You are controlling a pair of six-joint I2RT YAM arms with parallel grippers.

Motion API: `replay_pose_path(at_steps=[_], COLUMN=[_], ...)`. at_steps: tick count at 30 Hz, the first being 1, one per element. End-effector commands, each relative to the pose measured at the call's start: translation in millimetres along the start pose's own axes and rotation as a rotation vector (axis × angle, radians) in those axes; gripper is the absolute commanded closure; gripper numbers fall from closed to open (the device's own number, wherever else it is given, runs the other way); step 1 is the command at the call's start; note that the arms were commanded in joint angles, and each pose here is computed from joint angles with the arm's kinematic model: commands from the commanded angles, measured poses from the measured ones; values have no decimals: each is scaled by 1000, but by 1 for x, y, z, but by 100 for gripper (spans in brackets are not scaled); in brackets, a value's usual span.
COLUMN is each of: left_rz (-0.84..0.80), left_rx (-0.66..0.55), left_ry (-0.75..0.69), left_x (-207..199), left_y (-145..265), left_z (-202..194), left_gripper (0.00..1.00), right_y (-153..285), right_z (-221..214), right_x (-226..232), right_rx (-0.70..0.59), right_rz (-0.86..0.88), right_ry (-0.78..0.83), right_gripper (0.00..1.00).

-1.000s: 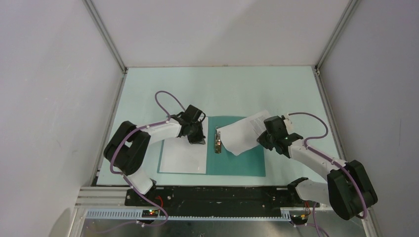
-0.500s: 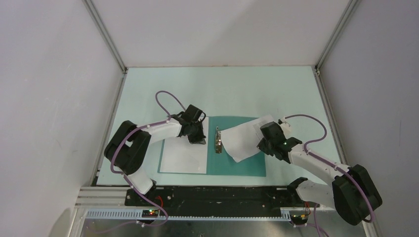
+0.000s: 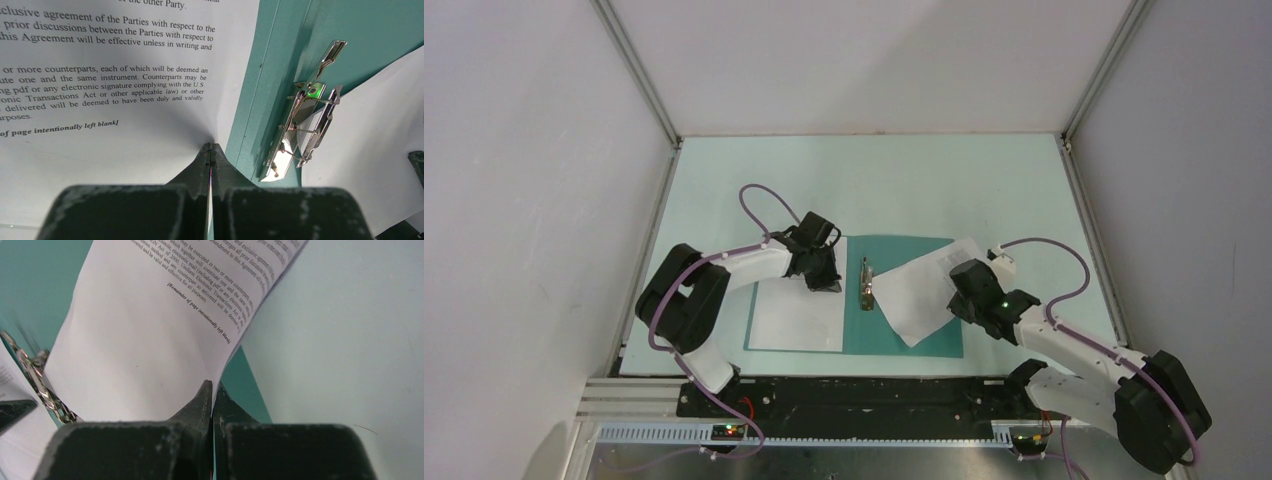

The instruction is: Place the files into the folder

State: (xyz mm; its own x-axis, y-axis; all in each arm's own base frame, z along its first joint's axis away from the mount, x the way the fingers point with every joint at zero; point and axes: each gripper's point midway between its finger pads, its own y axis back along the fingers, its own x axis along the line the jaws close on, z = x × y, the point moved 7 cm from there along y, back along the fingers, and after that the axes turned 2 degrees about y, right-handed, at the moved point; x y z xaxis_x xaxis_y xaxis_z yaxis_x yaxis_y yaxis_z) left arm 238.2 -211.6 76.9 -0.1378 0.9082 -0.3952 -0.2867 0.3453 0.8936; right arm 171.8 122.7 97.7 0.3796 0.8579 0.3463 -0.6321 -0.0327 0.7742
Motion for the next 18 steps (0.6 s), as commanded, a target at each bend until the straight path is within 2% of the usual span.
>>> replay_pose_path(at_steps=[1,18], left_rz=[76,90], left_rx=[46,43], left_ry=[-4,-8], left_x=[15,17], left_y=[-11,-14], left_z=[-9,-9], left_gripper=[100,100], right_y=[2,18], right_z=[-3,-12], right_x=[-3,-10], right_rx=[-32,-17], right_rz=[15,36], right_ry=[40,133], right_gripper=[100,100])
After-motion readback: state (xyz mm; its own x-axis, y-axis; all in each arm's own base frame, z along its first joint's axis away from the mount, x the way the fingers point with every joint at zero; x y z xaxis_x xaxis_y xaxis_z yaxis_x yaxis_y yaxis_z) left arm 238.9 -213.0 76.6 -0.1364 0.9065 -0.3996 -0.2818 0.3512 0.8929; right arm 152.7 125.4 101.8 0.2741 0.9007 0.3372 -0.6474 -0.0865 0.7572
